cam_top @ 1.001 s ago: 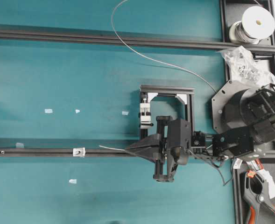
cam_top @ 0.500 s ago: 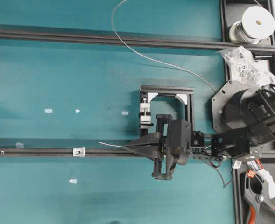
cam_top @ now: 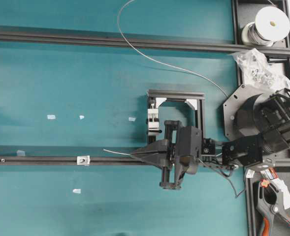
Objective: Insert the wire through the hole in the metal fitting.
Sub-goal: 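Align the wire tip with the hole in the white fitting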
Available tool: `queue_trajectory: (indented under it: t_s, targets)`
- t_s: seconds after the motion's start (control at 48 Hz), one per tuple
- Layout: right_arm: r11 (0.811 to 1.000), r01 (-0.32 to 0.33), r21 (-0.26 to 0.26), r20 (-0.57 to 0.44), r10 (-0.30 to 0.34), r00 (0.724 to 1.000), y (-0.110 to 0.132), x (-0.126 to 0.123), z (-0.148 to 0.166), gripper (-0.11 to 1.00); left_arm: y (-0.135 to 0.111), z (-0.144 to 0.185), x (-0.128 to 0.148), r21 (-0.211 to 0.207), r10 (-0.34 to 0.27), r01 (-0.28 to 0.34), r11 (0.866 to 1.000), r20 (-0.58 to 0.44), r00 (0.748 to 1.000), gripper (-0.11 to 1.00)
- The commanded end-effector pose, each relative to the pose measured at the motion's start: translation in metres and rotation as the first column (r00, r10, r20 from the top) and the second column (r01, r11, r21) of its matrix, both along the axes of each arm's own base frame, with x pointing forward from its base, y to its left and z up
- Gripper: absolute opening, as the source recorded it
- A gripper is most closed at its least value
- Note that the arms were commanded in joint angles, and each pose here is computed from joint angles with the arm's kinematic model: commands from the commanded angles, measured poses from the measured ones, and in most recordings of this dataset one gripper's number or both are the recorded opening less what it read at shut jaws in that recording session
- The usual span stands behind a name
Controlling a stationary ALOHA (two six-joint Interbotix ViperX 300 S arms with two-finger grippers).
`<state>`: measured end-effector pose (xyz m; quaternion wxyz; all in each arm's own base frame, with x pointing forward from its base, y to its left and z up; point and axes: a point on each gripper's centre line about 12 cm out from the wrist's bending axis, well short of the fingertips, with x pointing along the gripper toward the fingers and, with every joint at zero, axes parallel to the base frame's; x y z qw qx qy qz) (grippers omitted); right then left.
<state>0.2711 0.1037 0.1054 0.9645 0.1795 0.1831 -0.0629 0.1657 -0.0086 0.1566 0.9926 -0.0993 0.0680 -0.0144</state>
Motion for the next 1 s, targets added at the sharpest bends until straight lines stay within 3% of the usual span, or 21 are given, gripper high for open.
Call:
queue_trajectory:
  t_s: [0.0, 0.542, 0.98]
  targets:
    - [1.000, -0.009, 0.008, 0.021, 0.009, 1.000, 0.0049, 0.0040, 0.0053, -0.01, 0.0006, 0.0032, 0.0023, -0.001, 0.005, -0.005, 1.000, 0.012, 1.000, 0.77]
    - [0.999, -0.046, -0.002, 0.007, 0.046, 0.999, 0.0102, 0.0059, 0.0049, -0.01, 0.0007, 0.0027, 0.0020, 0.001, 0.005, -0.005, 1.000, 0.011, 1.000, 0.77]
    - [0.997, -0.059, -0.041, 0.004, 0.060, 0.998, 0.0107, 0.0082, 0.0039, -0.01, 0.0004, 0.0032, 0.0023, 0.001, 0.003, -0.003, 1.000, 0.012, 1.000, 0.77]
